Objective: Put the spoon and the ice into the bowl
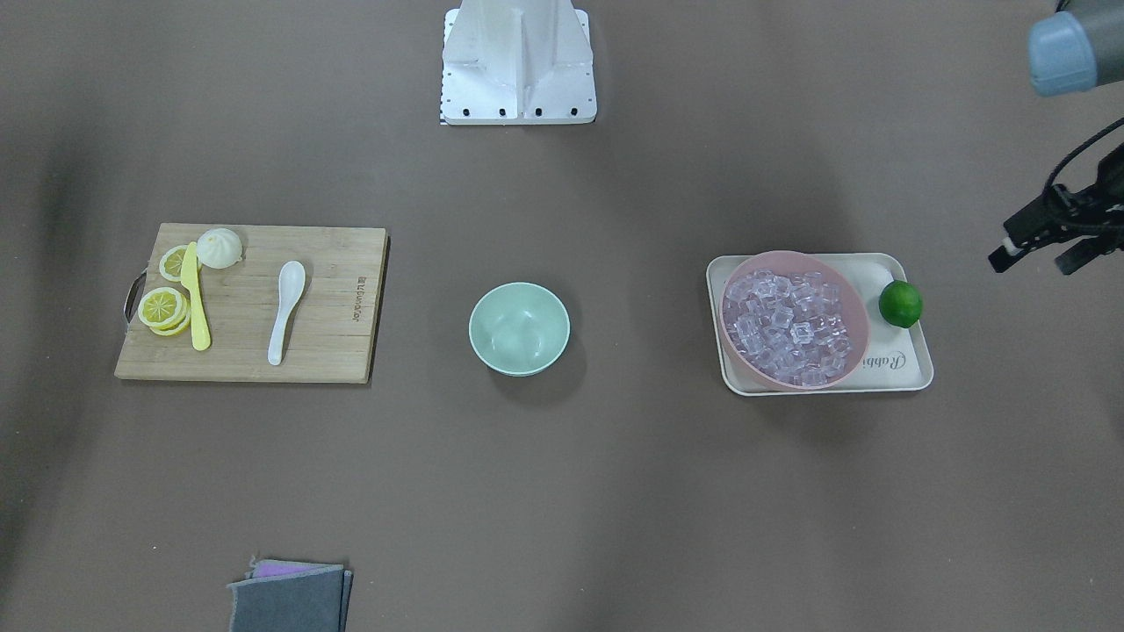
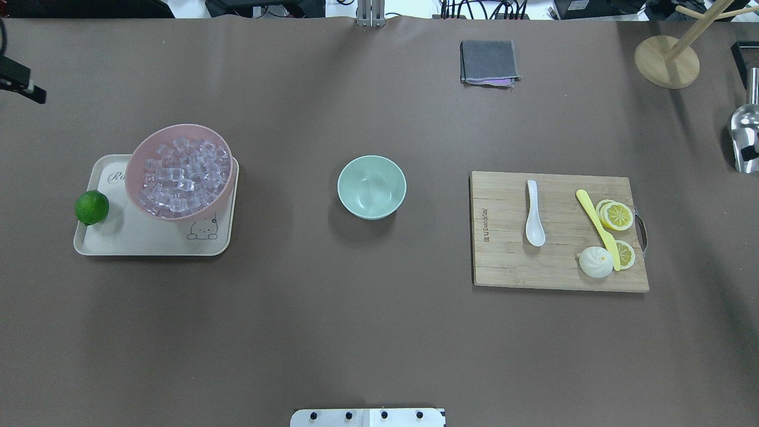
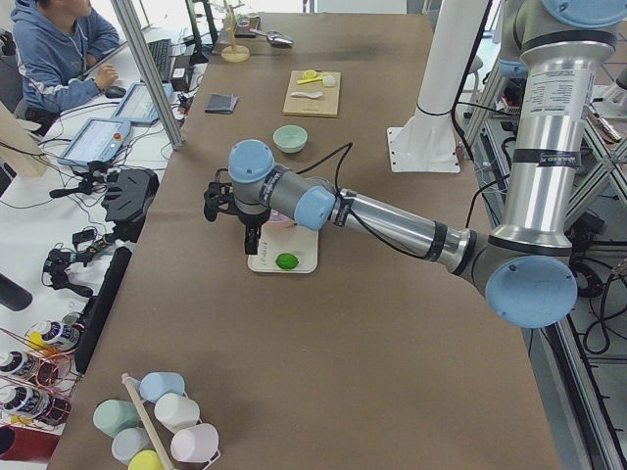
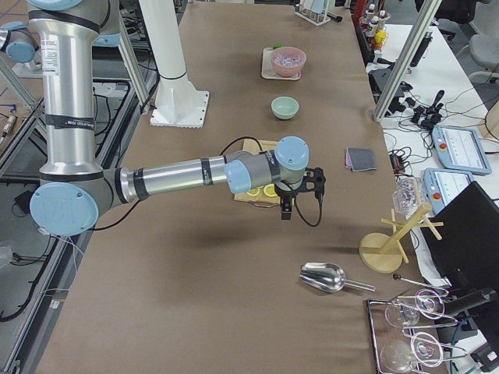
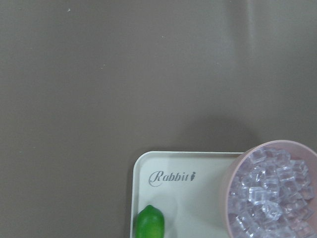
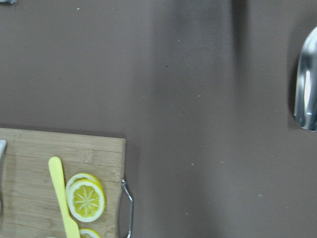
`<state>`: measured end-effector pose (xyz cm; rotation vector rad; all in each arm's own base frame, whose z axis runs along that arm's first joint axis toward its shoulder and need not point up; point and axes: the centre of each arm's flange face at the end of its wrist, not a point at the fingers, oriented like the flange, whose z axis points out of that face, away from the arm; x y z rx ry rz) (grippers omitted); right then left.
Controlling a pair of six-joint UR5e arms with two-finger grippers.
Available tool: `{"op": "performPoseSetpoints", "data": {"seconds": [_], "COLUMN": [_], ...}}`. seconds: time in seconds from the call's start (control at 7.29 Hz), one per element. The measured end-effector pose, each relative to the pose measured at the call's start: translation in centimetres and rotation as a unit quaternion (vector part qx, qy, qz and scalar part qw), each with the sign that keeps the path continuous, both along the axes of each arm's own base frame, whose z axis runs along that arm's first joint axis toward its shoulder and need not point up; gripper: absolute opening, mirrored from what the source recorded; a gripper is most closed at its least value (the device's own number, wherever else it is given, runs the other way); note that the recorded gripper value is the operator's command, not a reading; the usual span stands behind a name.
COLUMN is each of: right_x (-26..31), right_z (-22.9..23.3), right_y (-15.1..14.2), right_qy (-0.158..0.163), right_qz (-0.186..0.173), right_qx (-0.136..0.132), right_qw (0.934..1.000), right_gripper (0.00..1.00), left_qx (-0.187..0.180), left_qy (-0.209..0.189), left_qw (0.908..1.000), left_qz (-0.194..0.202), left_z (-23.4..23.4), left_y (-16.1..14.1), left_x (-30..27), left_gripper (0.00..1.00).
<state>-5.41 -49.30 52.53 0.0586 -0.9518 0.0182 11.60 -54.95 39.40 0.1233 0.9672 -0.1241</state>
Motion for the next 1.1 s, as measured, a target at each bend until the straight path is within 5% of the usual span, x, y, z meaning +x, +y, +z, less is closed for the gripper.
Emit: {"op": "performPoseSetpoints", "data": {"seconds": [0.55,1.1], "right_x": [-15.2,-25.3], "right_z": [-6.9,-8.5], "right_y": [-0.5,-0.1], "right_qy": [-0.002,0.025], "right_qz": [0.043,0.015], "right_qx": [-0.023,0.004], "right_qw": [0.9988,0.9996], "right_gripper": [1.0,0.93], "left_qx": [-0.002,0.006], "left_qy": [0.0,-0.024], "left_qw": [0.9999,0.9995], "left_qz": [0.013,0.017], "left_z": [-5.0,-5.8], "left_y": [-0.8,-1.2], "left_x": [8.6,13.3], "left_gripper": [0.97,0.97]}}
